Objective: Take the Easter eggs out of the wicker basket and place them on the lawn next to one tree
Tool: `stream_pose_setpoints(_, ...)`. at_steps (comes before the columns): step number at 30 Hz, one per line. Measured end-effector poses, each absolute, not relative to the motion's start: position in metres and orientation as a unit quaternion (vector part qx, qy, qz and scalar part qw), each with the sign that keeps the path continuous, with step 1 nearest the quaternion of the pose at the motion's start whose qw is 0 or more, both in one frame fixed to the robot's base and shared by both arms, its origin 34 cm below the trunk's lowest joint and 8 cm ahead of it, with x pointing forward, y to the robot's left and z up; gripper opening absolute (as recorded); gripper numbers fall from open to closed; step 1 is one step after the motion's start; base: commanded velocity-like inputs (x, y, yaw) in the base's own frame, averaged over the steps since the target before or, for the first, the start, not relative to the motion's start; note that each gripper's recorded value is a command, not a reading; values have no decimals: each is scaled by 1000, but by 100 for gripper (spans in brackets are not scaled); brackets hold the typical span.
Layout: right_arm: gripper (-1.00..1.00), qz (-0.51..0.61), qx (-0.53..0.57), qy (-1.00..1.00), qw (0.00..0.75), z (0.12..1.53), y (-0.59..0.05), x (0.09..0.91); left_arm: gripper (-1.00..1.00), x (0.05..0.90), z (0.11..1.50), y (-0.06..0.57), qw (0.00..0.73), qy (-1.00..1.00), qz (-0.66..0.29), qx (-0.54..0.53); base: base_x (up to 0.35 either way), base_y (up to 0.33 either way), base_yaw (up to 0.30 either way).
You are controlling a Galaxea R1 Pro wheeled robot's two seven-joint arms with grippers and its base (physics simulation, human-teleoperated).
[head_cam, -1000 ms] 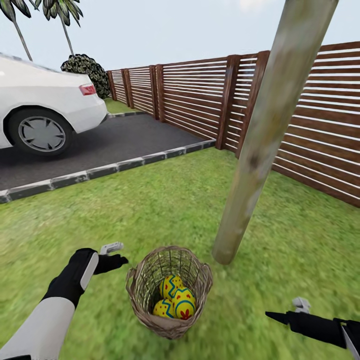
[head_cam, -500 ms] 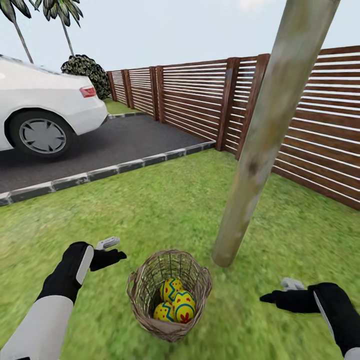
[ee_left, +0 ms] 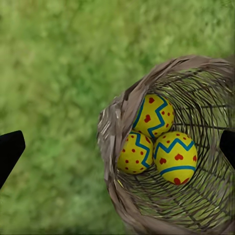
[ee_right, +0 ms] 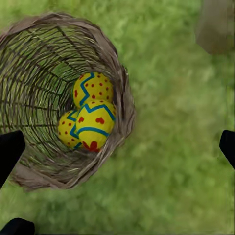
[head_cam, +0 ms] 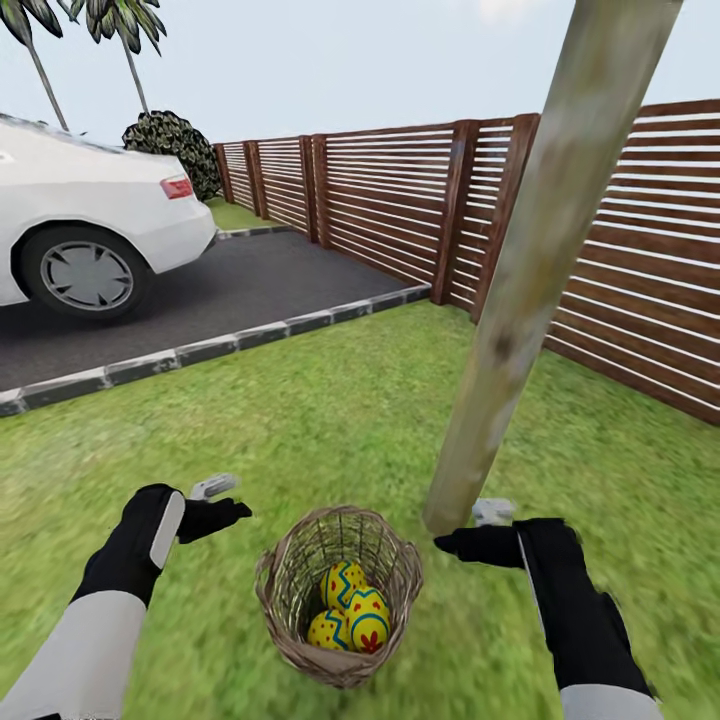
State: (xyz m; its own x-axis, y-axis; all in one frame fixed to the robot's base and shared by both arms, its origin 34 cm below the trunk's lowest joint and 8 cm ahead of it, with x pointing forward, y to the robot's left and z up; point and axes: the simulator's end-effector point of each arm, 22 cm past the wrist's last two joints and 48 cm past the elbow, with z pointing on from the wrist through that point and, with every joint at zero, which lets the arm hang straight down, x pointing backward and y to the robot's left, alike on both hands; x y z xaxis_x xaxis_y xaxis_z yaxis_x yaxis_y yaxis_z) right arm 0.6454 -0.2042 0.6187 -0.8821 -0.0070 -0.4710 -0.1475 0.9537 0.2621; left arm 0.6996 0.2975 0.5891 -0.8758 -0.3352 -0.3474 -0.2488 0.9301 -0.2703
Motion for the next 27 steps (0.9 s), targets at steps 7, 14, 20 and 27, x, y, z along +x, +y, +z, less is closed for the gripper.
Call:
stream_pose_setpoints(7,100,49,-59,961,264,636,-188,665,100,704,600,299,207,954,-124,-180,0,0,105)
stream_pose_setpoints(14,100,49,-64,962,259,631,-185,664,100,724,628,295,247,940,-141,-188,0,0,230)
stream_pose_setpoints(20,100,51,-86,961,258,630,-171,663,100,725,626,294,247,940,-143,-189,0,0,237)
stream_pose_setpoints(27,100,50,-90,961,255,628,-169,663,100,724,624,293,244,940,-144,-189,0,0,183)
